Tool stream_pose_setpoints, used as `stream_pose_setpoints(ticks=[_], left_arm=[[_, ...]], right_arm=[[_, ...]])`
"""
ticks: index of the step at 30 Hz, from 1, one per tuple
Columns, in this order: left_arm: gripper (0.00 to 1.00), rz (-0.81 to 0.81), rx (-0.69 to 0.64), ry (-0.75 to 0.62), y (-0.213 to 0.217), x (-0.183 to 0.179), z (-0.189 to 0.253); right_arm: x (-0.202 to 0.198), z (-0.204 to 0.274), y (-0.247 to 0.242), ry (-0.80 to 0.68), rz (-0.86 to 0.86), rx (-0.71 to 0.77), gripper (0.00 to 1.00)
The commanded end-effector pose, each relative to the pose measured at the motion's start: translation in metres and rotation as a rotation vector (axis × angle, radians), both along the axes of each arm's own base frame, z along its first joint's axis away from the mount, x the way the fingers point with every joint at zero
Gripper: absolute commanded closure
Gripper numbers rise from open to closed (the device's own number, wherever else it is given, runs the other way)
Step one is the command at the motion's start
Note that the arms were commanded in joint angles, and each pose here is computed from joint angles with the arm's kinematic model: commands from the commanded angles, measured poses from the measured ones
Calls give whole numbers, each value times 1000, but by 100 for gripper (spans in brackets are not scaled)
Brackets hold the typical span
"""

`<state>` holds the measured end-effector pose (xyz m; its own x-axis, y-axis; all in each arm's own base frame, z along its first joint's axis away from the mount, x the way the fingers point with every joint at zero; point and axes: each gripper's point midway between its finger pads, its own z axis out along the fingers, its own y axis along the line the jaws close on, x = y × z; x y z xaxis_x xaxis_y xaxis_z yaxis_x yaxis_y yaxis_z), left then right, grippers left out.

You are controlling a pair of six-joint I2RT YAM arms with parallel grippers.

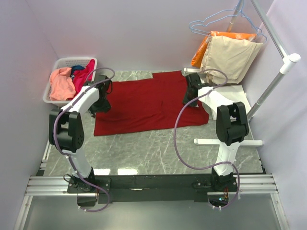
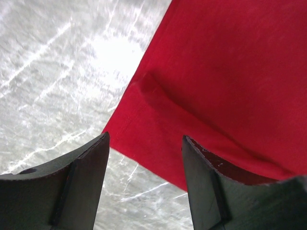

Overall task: Fold and stack the t-shirts
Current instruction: Fold the tshirt

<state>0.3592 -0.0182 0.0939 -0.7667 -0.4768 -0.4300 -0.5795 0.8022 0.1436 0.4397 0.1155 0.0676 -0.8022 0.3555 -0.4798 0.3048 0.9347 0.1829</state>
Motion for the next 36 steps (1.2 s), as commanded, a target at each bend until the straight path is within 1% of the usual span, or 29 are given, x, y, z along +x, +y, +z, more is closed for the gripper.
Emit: stream_pose_setpoints(ticks=[1,8,12,15,19,23,26,32,36], left_arm=[[33,-1,-32,-12,-7,-11,2],[32,-11,-62,17,-10,-29,-9],[32,-10,-76,47,-11,-38,-19],[32,-11,-85,80,-12,-48,-28],[32,-11,-84,160,-11,-68,-46],[31,6,-24,252,0,-87,-59],[31,29,36,311,11,-98,-60],[31,43,61,344,16,-113,-59],[31,55,99,383,24,-133,-57]], right_arm=[[-34,-6,-24,78,-79,-43,68],[-59,-31,-41,183,-120,-68,70],[-76,-37,-52,247,-147,-115,71],[-93,-36,-62,285,-169,-150,71],[-119,-43,-75,353,-196,-182,71],[-136,-47,-85,395,-226,-201,72],[-148,-48,-92,429,-244,-220,73],[-174,-43,-103,467,-256,-249,73],[-192,-44,-103,488,-248,-240,74]])
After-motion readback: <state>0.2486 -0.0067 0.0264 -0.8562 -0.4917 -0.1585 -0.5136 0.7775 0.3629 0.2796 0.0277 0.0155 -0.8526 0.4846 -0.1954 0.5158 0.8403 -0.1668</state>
